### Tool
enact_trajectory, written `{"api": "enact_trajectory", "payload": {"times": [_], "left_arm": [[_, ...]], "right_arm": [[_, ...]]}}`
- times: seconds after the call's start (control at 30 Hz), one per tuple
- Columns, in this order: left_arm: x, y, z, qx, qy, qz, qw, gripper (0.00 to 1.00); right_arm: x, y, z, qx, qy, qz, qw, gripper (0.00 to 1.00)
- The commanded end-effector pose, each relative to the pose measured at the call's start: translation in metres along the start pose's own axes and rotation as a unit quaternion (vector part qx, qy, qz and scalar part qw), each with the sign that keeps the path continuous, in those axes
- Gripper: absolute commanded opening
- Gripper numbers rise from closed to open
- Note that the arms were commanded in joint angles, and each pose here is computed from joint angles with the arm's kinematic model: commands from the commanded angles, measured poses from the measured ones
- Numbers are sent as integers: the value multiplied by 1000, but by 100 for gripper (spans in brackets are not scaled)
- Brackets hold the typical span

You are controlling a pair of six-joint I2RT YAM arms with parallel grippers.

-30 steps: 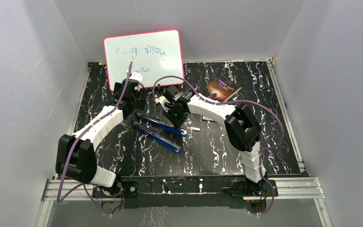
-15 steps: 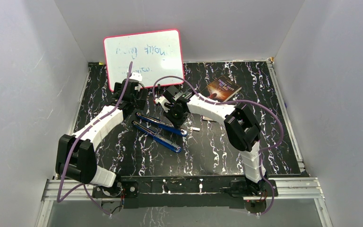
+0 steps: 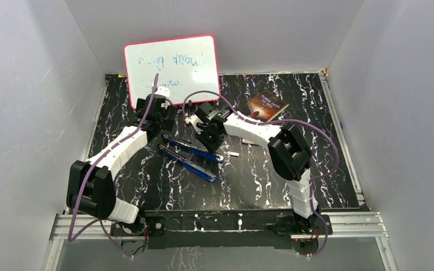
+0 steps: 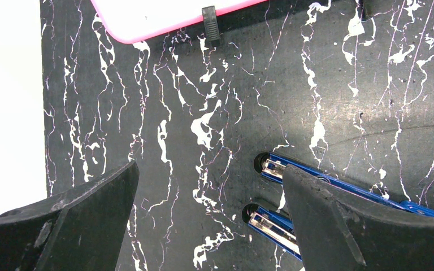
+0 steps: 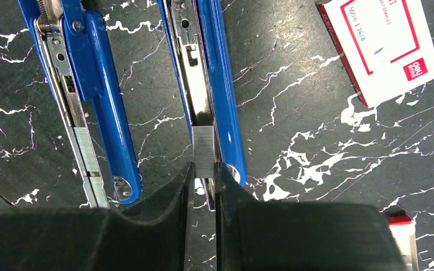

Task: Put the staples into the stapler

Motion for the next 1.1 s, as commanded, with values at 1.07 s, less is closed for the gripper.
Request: {"api": "enact_trajectory", "payload": {"times": [1.07], "left_arm": [[7, 9, -8, -15, 14, -1, 1000, 98]], "right_arm": [[6, 21, -40, -136, -7, -31, 990, 32]]}}
Point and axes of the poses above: each gripper's point midway between its finger pads, its own z axis out along the fingers, its own x axis along the line the jaws close on, y = z × x, the point moved 5 cm from there along -z, back along the fingers, and after that the axes turned 8 degrees about z, right-handed, at the moved point
